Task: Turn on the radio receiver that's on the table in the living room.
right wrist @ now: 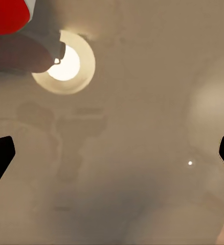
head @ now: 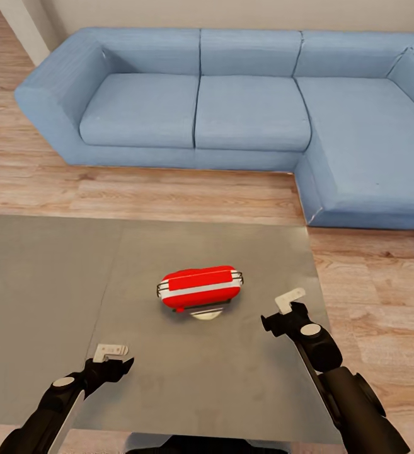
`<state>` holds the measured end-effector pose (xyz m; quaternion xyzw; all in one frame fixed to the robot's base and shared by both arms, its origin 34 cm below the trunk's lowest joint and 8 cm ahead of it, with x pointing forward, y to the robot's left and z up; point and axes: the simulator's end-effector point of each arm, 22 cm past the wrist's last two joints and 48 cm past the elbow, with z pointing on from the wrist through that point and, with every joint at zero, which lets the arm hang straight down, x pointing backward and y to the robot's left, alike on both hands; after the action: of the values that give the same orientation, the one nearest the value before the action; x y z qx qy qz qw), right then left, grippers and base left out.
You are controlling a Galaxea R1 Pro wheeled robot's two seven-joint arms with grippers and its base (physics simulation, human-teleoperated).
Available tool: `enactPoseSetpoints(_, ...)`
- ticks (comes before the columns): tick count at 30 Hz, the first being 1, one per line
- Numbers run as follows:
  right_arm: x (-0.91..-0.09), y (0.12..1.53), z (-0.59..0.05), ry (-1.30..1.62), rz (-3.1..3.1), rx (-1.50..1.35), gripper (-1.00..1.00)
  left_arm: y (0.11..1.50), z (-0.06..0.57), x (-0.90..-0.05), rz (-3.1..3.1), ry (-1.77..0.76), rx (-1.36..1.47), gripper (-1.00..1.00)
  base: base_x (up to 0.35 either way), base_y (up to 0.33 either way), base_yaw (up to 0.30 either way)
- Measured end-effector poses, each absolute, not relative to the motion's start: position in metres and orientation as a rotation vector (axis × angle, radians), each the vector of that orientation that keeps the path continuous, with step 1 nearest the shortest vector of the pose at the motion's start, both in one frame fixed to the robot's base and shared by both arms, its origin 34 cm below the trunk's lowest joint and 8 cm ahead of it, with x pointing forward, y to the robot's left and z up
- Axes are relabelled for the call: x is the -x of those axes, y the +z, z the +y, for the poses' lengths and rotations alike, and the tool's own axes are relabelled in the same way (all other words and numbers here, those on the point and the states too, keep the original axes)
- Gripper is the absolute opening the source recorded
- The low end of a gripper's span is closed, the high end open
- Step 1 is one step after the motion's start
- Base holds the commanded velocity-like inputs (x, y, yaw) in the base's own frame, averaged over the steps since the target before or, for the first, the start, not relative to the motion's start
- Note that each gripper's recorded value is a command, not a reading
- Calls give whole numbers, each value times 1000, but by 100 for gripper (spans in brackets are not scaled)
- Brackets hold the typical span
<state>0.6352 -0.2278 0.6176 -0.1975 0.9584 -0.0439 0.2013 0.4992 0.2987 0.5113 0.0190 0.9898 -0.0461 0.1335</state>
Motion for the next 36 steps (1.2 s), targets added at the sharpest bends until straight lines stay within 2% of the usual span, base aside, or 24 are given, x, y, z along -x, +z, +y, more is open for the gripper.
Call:
enactPoseSetpoints(28,-634,613,-231,-148,2680,569,100,505,299,-493,2886,-136,-55,100,0,0,0)
enactPoseSetpoints(36,-610,595,-225,-130,2749,584,100,511,277,-505,2849,-183,-32,100,0,0,0)
